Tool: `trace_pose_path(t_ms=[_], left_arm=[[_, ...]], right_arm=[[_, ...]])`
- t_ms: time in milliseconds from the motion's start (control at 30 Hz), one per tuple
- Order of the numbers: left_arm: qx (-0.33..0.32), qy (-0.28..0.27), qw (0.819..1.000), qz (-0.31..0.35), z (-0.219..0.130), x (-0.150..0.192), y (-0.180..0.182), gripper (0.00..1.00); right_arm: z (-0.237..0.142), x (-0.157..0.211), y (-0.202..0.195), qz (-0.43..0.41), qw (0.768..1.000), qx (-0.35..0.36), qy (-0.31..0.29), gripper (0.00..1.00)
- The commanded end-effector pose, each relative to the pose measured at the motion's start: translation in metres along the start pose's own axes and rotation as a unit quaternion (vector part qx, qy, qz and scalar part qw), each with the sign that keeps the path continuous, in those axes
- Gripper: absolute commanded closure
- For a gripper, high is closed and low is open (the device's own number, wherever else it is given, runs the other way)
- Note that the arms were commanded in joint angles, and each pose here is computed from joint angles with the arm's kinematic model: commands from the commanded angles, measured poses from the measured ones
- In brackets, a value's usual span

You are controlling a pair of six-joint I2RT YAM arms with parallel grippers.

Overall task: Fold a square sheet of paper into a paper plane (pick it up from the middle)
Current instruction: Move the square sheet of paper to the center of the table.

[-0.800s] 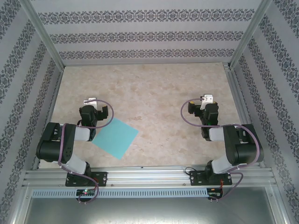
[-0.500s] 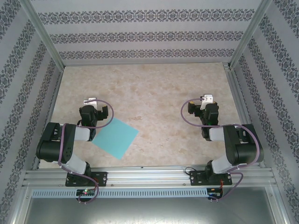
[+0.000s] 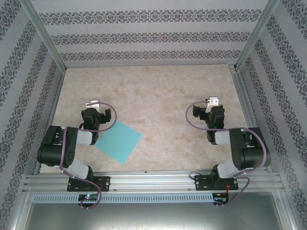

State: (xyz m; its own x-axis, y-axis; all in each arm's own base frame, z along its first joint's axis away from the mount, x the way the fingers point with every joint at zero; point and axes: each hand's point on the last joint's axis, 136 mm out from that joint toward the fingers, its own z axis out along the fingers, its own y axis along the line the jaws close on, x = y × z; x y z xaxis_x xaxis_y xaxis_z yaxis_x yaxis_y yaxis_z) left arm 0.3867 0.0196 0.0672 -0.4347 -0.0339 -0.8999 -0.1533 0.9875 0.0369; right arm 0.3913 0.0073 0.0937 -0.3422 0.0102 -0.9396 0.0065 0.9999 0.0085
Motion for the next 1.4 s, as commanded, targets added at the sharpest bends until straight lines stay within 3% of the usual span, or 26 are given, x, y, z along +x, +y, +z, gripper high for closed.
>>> trace_pose_path(t_ms=[0,1100,1233,1367], left_arm=[[0.000,-0.034,0.999,0.001,0.001,-0.019,0.003,0.00],[0.009,-0.028,1.000,0.005,-0.009,-0.029,0.001,0.00],[-0.004,0.016,1.000,-0.025,-0.031,-0.050,0.008,0.00],[-0.016,0.049,0.991,-0.122,-0.058,-0.065,0.013,0.00]], right_arm=[[0.001,-0.014,-0.001,-0.001,1.000,-0.004,-0.017,0.02],[-0.004,-0.018,0.000,-0.003,1.000,-0.008,-0.029,0.02],[-0.014,-0.032,0.010,-0.014,1.000,-0.018,-0.008,0.02],[-0.037,-0.050,0.008,0.047,0.997,-0.006,0.068,0.02]])
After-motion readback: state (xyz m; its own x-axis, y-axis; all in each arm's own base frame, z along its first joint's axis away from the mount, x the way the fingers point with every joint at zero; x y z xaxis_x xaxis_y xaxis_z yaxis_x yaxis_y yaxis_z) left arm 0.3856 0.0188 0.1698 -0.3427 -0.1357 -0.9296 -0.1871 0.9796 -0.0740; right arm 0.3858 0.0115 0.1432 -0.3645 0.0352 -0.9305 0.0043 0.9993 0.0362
